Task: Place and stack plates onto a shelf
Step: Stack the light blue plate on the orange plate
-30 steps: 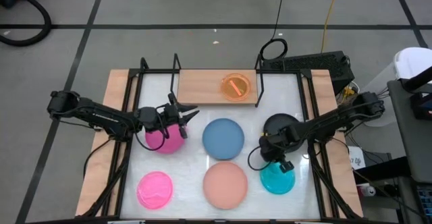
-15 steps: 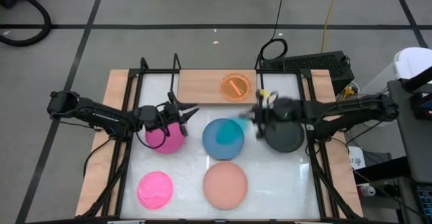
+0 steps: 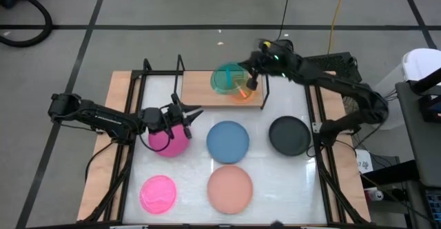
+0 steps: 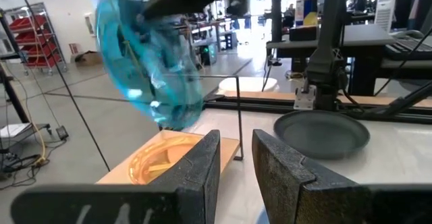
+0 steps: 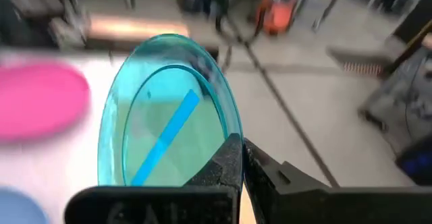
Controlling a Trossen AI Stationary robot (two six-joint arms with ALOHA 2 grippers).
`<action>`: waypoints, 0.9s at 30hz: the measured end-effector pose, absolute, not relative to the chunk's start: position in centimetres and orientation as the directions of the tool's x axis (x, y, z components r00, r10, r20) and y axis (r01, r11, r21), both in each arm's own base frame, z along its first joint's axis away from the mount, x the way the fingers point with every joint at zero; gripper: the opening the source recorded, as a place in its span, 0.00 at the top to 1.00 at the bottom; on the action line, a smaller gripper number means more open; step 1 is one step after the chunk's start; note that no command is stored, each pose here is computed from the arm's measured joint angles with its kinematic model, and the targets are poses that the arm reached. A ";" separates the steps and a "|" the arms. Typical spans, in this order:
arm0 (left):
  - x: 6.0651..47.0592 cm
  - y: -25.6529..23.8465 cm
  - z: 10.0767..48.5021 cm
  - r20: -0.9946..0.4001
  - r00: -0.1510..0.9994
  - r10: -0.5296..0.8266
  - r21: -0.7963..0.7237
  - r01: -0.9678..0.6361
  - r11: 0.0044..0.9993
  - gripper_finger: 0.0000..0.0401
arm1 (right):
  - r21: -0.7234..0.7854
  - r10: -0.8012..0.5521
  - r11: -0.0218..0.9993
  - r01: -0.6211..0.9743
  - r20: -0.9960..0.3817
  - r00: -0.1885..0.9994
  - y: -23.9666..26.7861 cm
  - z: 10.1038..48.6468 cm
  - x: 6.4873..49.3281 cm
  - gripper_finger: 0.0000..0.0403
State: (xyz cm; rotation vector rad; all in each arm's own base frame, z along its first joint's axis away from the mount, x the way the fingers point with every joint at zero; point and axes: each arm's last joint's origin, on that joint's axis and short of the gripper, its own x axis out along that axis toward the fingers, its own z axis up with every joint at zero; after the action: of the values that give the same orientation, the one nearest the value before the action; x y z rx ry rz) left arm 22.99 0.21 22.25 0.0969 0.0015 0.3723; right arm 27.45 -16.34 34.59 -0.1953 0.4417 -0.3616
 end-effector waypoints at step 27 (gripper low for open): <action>23.0 0.3 21.7 -0.038 0.930 0.366 0.108 -0.360 0.927 0.76 | -0.346 -0.410 0.912 0.220 -0.757 0.508 -24.4 24.4 29.4 1.00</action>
State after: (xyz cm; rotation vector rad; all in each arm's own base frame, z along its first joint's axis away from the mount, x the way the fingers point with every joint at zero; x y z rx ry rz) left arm 22.98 0.27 21.70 0.1000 0.0577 0.3725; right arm 29.41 -24.44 24.36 -0.2162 0.9668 -0.3834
